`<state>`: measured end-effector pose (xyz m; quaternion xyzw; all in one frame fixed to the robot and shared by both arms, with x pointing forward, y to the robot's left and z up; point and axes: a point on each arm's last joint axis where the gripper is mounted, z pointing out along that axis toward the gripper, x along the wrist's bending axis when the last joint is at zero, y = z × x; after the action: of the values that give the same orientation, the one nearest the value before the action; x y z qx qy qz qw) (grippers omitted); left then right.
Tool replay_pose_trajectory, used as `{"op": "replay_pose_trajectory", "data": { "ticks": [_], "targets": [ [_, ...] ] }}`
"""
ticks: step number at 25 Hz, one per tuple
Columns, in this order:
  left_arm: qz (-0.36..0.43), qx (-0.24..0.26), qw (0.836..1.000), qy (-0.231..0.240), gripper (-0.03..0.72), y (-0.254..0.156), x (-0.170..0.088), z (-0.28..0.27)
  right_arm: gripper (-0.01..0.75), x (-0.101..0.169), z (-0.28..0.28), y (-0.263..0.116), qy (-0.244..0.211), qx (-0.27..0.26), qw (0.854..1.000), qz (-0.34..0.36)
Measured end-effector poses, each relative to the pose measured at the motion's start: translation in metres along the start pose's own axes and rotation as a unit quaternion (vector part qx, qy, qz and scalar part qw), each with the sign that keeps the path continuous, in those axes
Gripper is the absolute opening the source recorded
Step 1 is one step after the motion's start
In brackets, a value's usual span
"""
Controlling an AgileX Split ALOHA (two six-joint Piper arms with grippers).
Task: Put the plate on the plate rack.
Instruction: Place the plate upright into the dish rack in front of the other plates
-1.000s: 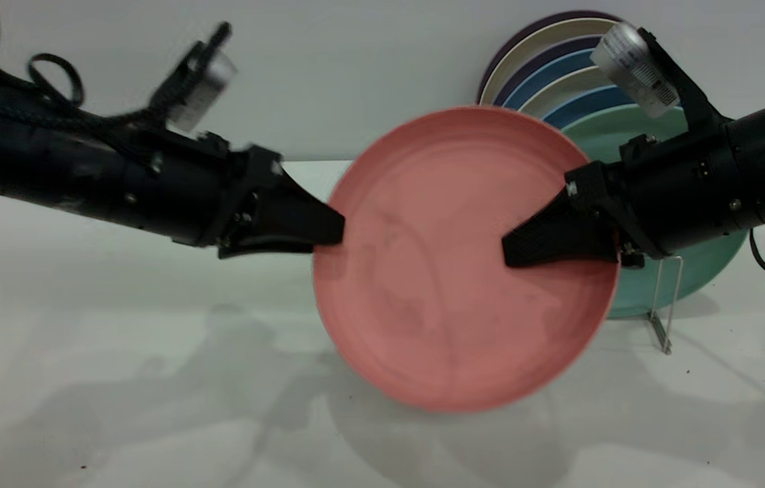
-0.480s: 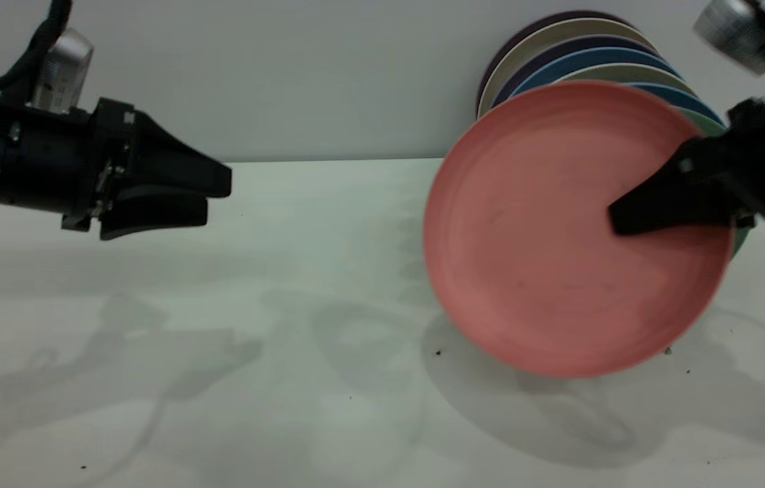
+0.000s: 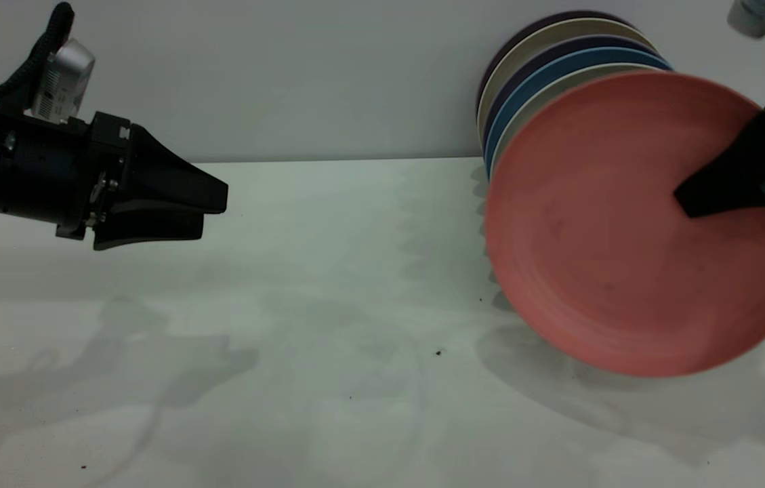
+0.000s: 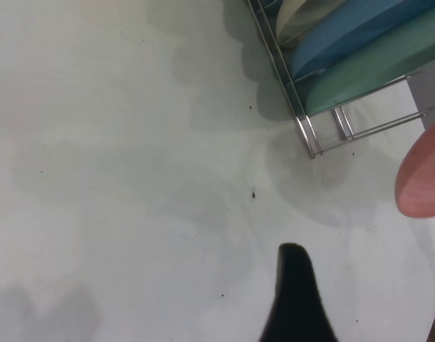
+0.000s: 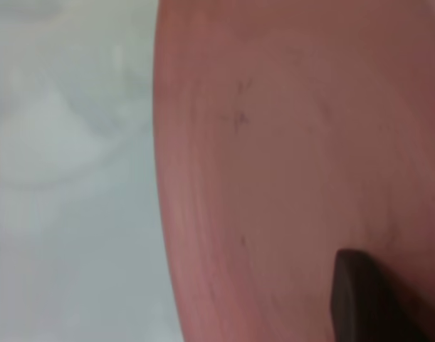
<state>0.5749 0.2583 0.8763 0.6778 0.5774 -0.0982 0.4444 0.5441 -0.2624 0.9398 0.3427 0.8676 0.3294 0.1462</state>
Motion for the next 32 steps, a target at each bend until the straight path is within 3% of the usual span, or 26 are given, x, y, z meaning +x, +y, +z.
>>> {"op": "replay_pose_trajectory", "data": {
  "ticks": [7, 19, 32],
  "targets": [
    [0.007, 0.007, 1.0, 0.007, 0.553, -0.001, 0.001, 0.0, 0.137, 0.001, -0.001, -0.002, 0.007, 0.017, 0.988, -0.152],
    [0.007, 0.007, 1.0, 0.025, 0.553, -0.001, 0.004, 0.0, 0.137, -0.003, -0.029, 0.016, -0.033, 0.028, 0.964, -0.263],
    [0.007, 0.006, 0.999, 0.033, 0.551, -0.001, 0.006, 0.0, 0.137, -0.018, -0.047, 0.056, -0.056, -0.01, 0.948, -0.314]
  ]
}}
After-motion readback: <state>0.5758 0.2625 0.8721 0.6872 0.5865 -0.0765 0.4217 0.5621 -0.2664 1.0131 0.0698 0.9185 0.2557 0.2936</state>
